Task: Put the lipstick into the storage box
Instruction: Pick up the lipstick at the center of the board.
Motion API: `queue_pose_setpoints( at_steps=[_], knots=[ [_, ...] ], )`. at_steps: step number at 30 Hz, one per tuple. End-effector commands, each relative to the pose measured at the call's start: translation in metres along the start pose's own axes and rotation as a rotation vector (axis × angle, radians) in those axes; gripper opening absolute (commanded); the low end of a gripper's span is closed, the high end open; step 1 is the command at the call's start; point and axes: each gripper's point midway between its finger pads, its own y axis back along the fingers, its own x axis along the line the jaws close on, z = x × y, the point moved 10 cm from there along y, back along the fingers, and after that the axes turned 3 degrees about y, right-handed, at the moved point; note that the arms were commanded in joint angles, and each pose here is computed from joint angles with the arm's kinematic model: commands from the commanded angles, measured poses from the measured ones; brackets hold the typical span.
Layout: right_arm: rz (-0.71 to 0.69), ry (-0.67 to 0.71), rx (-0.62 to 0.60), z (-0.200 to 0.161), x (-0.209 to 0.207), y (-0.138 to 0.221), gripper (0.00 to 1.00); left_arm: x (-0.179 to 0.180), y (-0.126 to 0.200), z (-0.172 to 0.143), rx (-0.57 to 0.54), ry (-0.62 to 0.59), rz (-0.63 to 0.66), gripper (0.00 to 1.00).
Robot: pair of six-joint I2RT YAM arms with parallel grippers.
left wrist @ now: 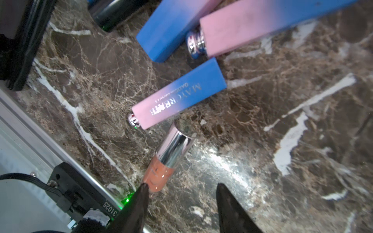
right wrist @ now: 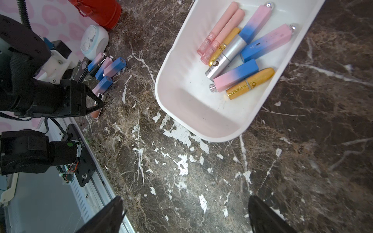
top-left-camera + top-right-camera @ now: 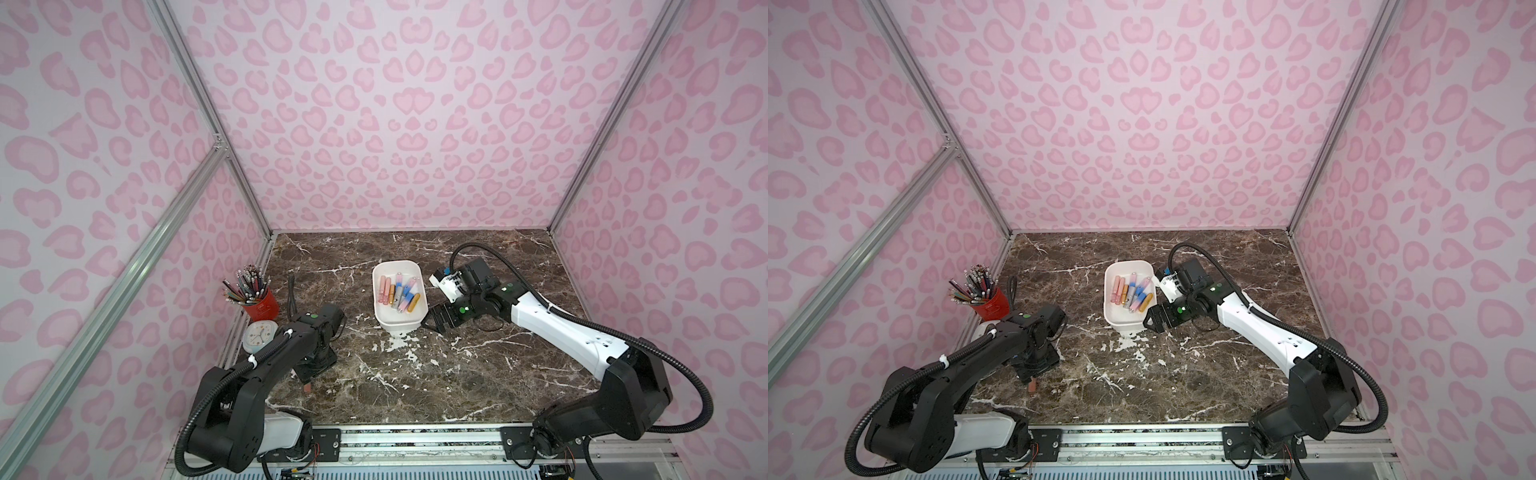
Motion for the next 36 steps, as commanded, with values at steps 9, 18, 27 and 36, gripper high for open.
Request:
queue_pose_setpoints(
  at_steps=[9, 18, 27, 36],
  knots=[
    [0.015, -0.021, 0.010, 0.007, -0.012, -0.005, 0.99, -0.003, -0.013, 0.005, 0.031, -0.014, 0.031, 0.56],
    [0.009, -0.027, 0.031, 0.013, -0.017, -0.006, 0.99, -0.004, -0.028, -0.001, 0.076, -0.006, 0.013, 0.50],
    [0.007, -0.028, 0.027, 0.019, -0.017, -0.004, 0.99, -0.015, -0.015, 0.005, 0.076, -0.025, -0.037, 0.12],
    [-0.025, -0.028, 0.009, 0.017, -0.016, 0.004, 0.99, -0.059, 0.059, 0.039, -0.044, -0.116, -0.155, 0.09]
  ],
)
